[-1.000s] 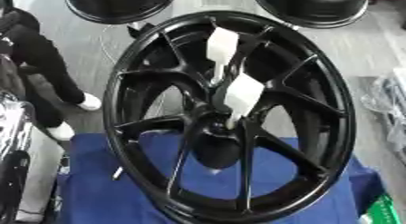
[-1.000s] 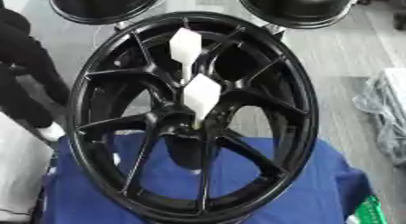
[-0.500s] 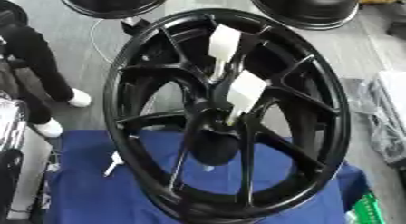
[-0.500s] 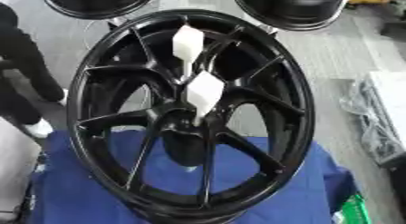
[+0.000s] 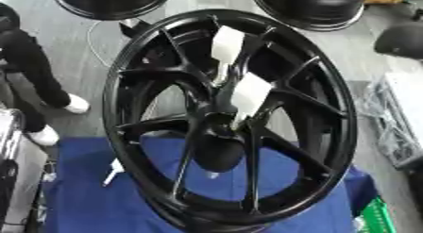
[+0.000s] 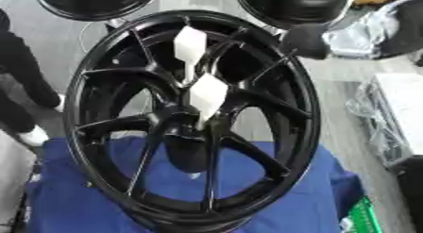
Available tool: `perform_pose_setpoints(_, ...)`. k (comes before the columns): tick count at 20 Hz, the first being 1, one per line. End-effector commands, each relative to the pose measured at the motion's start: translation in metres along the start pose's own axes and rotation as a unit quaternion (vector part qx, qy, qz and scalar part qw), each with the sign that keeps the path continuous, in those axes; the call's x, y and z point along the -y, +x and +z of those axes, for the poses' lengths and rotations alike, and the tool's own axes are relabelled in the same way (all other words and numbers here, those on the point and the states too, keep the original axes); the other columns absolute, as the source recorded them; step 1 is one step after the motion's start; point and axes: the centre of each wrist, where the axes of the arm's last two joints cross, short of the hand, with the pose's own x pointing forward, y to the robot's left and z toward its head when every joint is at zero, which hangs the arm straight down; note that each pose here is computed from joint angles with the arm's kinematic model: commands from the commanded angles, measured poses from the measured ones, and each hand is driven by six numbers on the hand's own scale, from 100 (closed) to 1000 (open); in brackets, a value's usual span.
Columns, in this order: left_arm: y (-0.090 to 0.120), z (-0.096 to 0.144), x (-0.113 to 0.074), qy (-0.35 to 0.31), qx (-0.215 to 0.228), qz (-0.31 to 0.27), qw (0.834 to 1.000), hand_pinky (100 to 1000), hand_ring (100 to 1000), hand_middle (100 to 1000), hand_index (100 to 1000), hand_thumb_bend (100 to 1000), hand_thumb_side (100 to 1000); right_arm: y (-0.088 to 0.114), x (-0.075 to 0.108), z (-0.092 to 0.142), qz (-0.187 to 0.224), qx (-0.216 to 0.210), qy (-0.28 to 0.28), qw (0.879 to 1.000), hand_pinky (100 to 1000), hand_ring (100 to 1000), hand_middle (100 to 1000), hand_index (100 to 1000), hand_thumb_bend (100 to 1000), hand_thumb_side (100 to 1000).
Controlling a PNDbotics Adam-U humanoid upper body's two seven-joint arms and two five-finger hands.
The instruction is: Pull the pin out of the wheel hub.
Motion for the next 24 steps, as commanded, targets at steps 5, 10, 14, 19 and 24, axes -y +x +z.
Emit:
perform_pose_setpoints(5,0.009,-0.005,-0.004,0.003,0.022,-0.007,1.0,808,747,751,783,196,701,0.011,-0.03,-0.021,0.024,0.071,0.105,0.992,805,822,847,867,641,264)
perform_pose_setpoints(10,0.007,-0.004,-0.005,0.006,0.017,-0.008,1.0,808,745,749,783,195,702,0.016,-0.036,-0.03,0.014,0.118,0.137,0.983,793,795,808,839,593,236)
perform_pose_setpoints(14,0.007,-0.005,-0.005,0.007,0.019,-0.006,1.0,807,745,748,782,195,702,0.018,-0.035,-0.033,0.001,0.111,0.16,0.981,801,829,814,838,573,205)
perform_pose_setpoints(19,0.009,-0.006,-0.004,0.01,0.021,-0.001,1.0,807,745,749,781,195,702,0.022,-0.033,-0.04,0.006,0.12,0.192,0.974,830,866,851,874,539,167)
perform_pose_setpoints(24,0.009,-0.006,-0.003,0.011,0.022,0.0,1.0,806,746,748,781,192,704,0.026,-0.031,-0.045,0.051,0.151,0.229,0.96,851,860,855,896,516,156)
